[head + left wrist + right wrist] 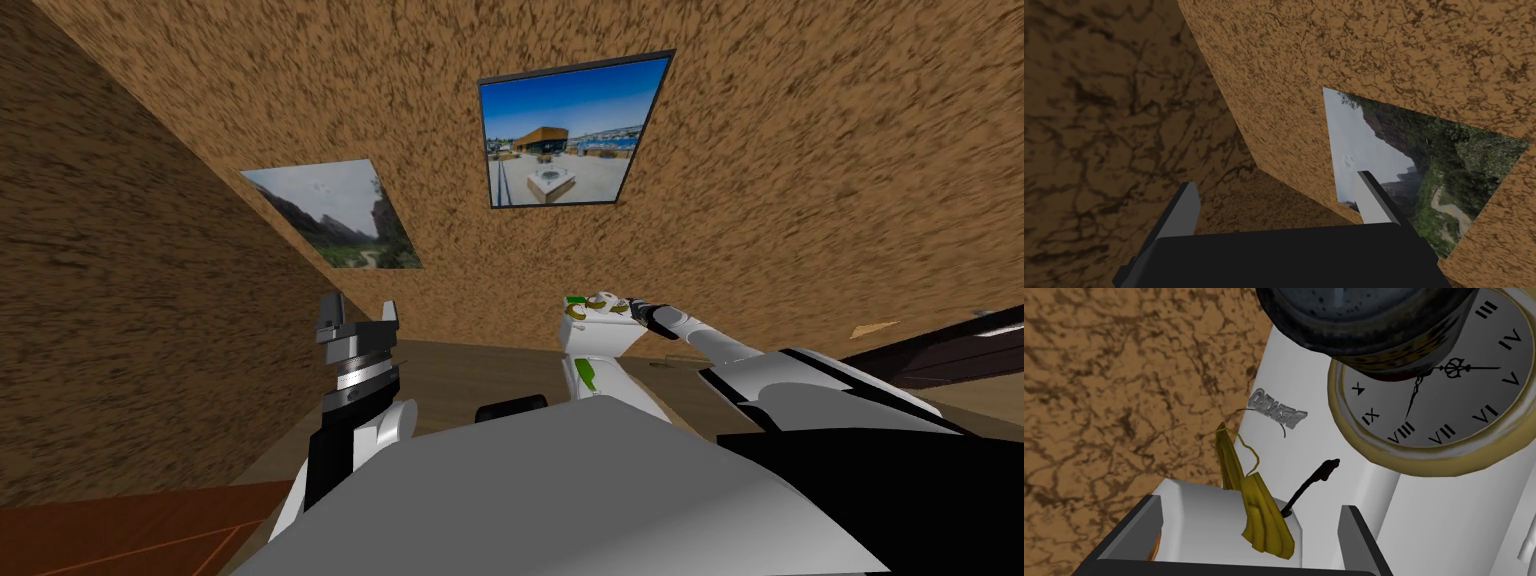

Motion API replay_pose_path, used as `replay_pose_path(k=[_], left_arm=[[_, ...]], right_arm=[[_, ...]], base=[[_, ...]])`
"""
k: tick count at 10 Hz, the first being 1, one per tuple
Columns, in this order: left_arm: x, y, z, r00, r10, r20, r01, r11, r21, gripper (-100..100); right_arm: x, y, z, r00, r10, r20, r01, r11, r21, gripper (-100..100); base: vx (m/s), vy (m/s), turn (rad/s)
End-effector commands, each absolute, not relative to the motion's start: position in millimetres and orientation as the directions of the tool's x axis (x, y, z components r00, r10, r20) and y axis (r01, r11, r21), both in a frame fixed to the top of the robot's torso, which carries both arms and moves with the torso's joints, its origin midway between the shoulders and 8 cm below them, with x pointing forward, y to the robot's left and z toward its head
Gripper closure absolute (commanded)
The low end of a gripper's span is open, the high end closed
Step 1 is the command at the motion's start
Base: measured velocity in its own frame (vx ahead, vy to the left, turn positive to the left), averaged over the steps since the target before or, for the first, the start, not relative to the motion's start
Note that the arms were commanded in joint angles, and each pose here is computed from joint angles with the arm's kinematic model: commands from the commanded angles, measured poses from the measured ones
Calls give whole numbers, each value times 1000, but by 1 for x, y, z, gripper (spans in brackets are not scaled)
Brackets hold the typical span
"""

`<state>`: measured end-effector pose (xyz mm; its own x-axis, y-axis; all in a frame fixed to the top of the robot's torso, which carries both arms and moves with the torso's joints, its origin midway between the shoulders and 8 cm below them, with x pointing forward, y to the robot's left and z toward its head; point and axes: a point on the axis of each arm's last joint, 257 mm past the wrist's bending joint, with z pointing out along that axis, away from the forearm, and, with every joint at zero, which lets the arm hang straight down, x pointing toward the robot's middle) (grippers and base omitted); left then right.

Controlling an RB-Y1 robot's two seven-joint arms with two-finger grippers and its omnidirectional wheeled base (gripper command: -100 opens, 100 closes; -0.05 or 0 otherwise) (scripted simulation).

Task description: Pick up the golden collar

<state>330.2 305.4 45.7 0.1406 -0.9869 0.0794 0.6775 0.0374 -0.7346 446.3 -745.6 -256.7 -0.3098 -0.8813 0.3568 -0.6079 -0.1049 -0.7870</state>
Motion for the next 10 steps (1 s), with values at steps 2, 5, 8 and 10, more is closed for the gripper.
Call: replay_pose_path(k=[2,5,8,10], left_arm=[[330,305,46,141,-987,79,677,38,-735,0],[330,305,46,141,-987,79,678,37,-735,0],[330,305,46,141,-987,79,677,38,-735,0],[330,305,46,141,-987,79,677,38,-735,0]], right_arm=[[441,-738,-267,-280,-885,373,-628,-124,-768,-100],[462,-712,-272,-224,-901,371,-623,-161,-766,-100],[480,-686,-275,-168,-914,368,-615,-195,-764,-100],[480,-686,-275,-150,-909,390,-619,-221,-753,-100]], base=[[117,35,64],[33,-7,-118],[94,-9,-212],[84,7,-132]])
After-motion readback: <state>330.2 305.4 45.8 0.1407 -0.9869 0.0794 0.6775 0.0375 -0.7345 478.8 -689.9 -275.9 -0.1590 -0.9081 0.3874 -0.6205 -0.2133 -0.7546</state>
